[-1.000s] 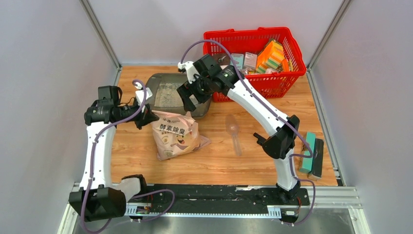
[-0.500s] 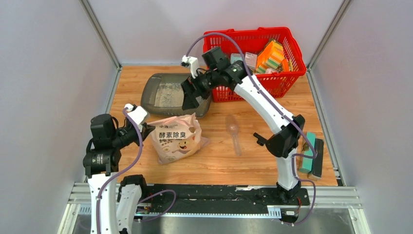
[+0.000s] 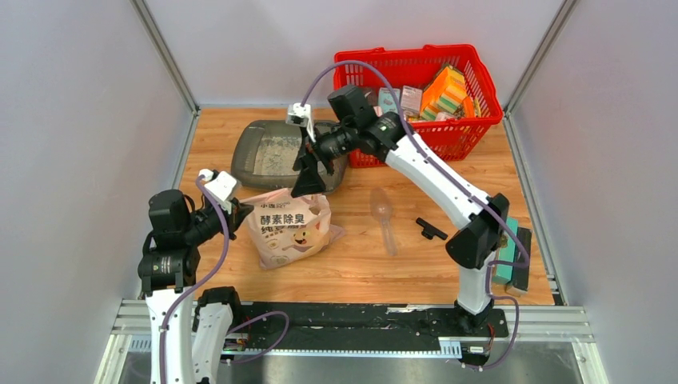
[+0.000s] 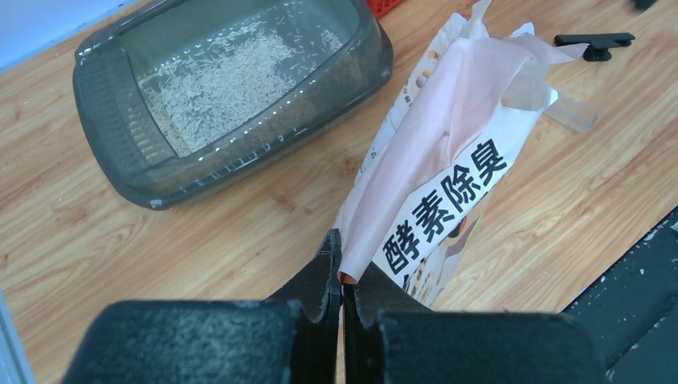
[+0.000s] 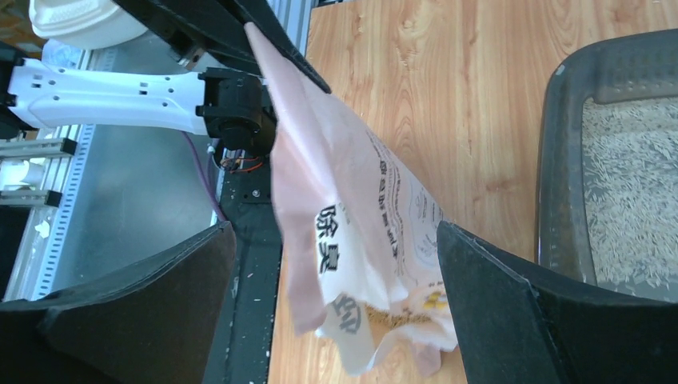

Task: Fill the litter box with clean litter

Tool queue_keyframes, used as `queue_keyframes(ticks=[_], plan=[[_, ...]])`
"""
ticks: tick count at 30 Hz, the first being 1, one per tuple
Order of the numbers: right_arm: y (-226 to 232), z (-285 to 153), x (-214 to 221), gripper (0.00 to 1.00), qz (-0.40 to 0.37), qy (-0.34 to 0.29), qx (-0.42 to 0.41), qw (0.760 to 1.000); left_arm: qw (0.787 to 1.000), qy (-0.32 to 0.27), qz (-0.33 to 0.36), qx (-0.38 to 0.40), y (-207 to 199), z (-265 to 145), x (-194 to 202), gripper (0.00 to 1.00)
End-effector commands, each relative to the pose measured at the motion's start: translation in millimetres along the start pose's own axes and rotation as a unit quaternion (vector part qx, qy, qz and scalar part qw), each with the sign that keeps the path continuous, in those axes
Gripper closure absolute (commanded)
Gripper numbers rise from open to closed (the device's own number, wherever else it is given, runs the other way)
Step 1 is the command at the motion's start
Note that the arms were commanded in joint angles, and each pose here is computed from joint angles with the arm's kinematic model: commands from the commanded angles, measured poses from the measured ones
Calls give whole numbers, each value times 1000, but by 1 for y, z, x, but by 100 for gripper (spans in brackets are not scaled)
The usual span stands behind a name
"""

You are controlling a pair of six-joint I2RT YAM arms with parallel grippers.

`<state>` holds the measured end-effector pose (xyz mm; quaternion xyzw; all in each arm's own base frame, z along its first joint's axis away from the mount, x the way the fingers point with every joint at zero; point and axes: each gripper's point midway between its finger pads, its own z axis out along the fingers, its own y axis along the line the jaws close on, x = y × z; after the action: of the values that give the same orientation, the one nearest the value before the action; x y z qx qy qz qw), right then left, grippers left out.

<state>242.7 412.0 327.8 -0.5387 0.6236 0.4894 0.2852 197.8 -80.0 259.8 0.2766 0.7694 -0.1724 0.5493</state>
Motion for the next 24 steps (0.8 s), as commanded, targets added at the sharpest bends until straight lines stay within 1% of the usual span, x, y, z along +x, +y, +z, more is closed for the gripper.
queue_keyframes(ticks=[1,3,5,6,7,9,10,11,12,13,14,15,16,17,18,19,20,21,22,24], plan=[[-16,23,-8,0,-48,-6,-12,999,997,-63,32,-6,2,-5,-39,100],[-7,33,-6,0,-71,2,-30,997,998,-62,29,-6,3,-5,-40,100],[-9,40,9,3,-78,25,-27,996,997,-64,30,-1,3,-4,-44,100],[-13,44,18,7,-75,36,-20,996,997,-65,30,1,2,-4,-45,100],[-14,46,20,17,-73,40,-17,996,997,-67,32,5,2,-4,-49,100],[-19,48,26,24,-69,46,-12,996,997,-65,33,9,2,-4,-51,100],[-19,49,27,36,-70,48,-12,996,997,-66,34,12,1,-5,-54,100],[-19,49,29,44,-69,49,-16,996,997,-62,35,15,1,-5,-54,100],[-20,51,31,56,-66,51,-22,996,997,-61,35,19,0,-5,-55,100],[-19,50,27,88,-74,48,-24,996,997,-63,38,29,-2,-5,-60,100],[-21,50,26,97,-77,48,-16,996,997,-56,41,39,-5,-6,-58,100],[-23,49,22,100,-85,44,-12,995,996,-51,46,50,-8,-7,-59,100],[-22,47,12,100,-103,36,-8,994,995,-52,57,66,-10,-9,-70,92],[-24,45,7,100,-111,33,1,993,994,-34,60,79,-15,-12,-65,80],[-25,43,1,100,-121,29,8,992,993,-28,67,88,-16,-14,-68,54],[-24,40,-12,100,-142,17,14,990,992,-26,78,99,-16,-16,-80,45],[-25,37,-19,100,-152,13,22,988,989,-10,92,116,-20,-19,-74,38],[-24,36,-24,100,-162,8,23,986,987,-4,101,126,-21,-20,-75,26],[-21,34,-30,100,-173,4,25,985,984,-5,111,139,-20,-20,-83,24],[-19,31,-41,100,-203,-2,37,978,980,8,117,158,-22,-18,-81,24]])
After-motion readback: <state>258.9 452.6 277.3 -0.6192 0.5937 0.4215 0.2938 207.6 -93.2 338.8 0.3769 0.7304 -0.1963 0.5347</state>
